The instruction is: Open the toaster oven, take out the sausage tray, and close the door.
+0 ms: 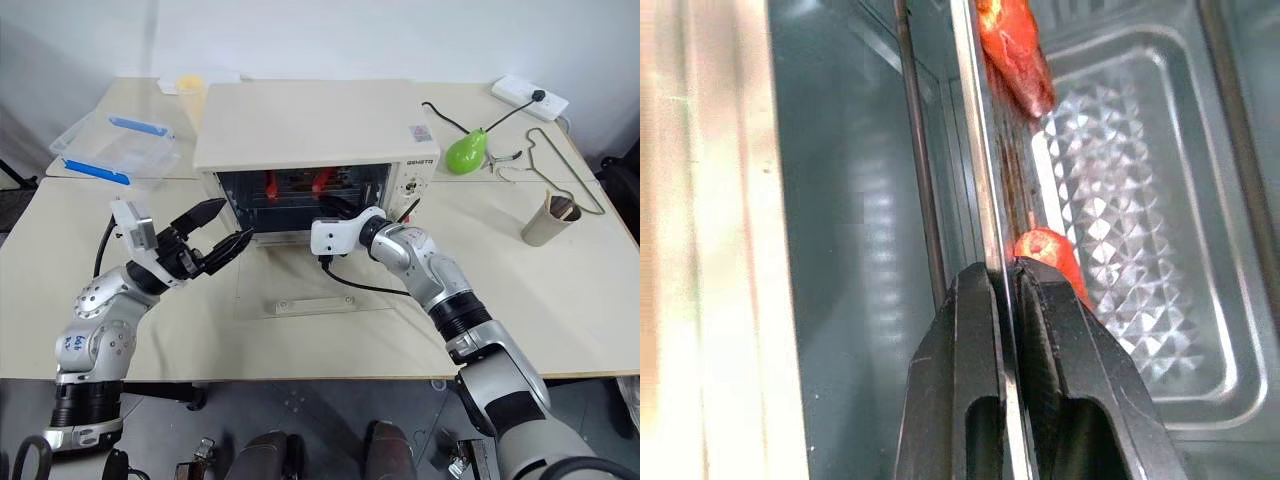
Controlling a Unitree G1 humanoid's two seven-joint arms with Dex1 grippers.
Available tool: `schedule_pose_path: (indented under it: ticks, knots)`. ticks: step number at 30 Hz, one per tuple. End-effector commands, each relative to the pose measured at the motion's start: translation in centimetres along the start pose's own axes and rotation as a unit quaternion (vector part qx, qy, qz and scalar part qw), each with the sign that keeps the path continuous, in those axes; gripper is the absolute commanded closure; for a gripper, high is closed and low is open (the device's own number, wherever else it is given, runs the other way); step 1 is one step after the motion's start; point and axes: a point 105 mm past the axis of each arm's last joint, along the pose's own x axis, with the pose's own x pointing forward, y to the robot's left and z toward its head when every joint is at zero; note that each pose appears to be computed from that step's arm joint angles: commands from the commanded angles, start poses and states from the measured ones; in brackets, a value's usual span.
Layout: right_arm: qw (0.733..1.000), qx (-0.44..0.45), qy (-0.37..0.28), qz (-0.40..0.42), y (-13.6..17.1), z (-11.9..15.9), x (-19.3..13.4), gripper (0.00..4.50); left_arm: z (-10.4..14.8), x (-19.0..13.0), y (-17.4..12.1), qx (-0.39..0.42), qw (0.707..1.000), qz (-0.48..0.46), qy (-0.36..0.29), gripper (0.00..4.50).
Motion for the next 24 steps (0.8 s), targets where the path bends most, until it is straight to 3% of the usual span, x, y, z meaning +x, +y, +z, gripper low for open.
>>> schedule_pose_path:
  ticks: [1,14,24]
  knots:
    - [0.994,-0.005,-0.073,-0.080,-4.8,3.4,-0.8,4.39,0.7,0.1,0.2,0.013,1.000,-0.002,-0.014,0.00]
    - [0.996,0.024,-0.090,-0.009,-0.1,5.0,-6.6,4.39,0.0,-0.8,0.3,-0.006,1.000,-0.002,0.003,0.00]
    - [0.992,-0.007,-0.122,0.018,0.2,5.8,-9.5,4.39,-0.6,0.1,0.0,-0.022,0.999,-0.024,0.012,0.00]
